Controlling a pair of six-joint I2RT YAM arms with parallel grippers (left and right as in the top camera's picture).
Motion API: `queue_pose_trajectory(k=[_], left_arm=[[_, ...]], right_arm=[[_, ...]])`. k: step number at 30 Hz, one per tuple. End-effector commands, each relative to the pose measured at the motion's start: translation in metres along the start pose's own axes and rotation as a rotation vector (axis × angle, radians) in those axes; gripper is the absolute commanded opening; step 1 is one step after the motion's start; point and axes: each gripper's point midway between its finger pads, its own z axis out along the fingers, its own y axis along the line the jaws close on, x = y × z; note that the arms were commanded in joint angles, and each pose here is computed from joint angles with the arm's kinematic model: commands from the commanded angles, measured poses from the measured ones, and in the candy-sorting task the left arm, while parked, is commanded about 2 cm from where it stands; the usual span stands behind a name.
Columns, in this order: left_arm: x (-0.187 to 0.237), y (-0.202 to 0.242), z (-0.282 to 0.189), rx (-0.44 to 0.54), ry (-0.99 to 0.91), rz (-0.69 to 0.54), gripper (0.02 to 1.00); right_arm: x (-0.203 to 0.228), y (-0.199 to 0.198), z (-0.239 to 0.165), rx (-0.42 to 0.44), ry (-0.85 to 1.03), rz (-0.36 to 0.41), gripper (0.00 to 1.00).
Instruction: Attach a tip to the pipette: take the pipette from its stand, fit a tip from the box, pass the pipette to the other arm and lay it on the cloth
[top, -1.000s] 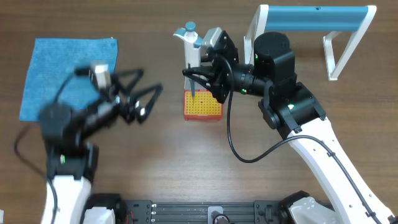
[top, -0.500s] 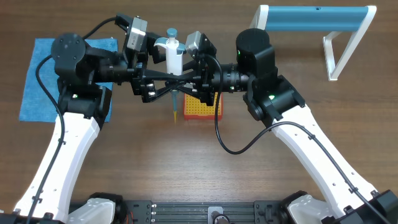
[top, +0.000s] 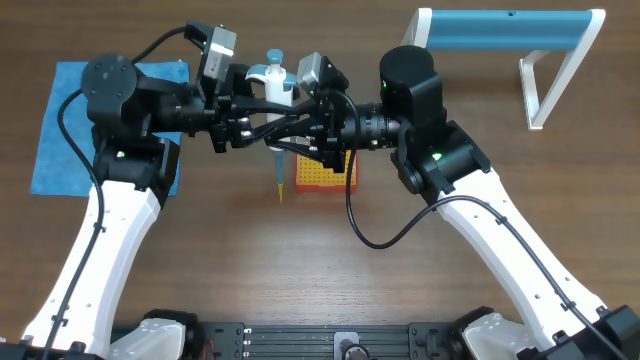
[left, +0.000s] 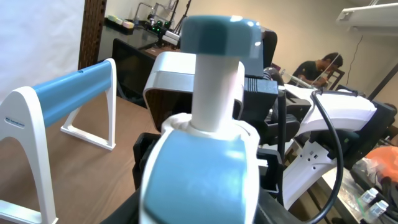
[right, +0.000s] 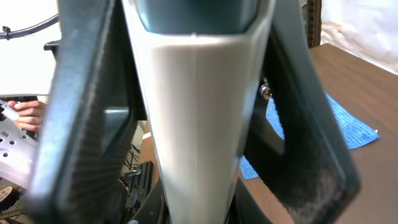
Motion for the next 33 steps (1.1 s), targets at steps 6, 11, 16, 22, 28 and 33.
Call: queue_pose_trajectory(k=[6, 11, 16, 22, 28, 33], left_arm=[[-0.01, -0.008, 0.0, 0.013, -0.005, 0.08, 0.178], [-0.011, -0.008, 0.0, 0.014, -0.006, 0.088, 0.027], [-0.01, -0.008, 0.0, 0.014, -0.005, 0.086, 0.027], [-0.013, 0.027, -0.044, -0.137, -0.055, -0.009, 0.027], [0.081, 0.132, -0.14, -0.822, -0.032, -0.434, 0.027], [0.127, 0.136, -0.176, -1.107, 0.109, -0.606, 0.027]], right_arm=[[-0.005, 0.009, 0.001, -0.039, -0.005, -0.011, 0.077], [-0.005, 0.009, 0.001, -0.039, -0.005, -0.011, 0.432], [-0.006, 0.004, -0.004, -0.023, -0.011, -0.007, 0.761], [0.022, -0.047, -0.059, 0.154, 0.036, 0.172, 0.768], [0.066, -0.103, -0.143, 0.834, 0.24, 0.197, 0.776], [0.01, -0.059, -0.227, 1.359, 0.152, -0.035, 0.779]])
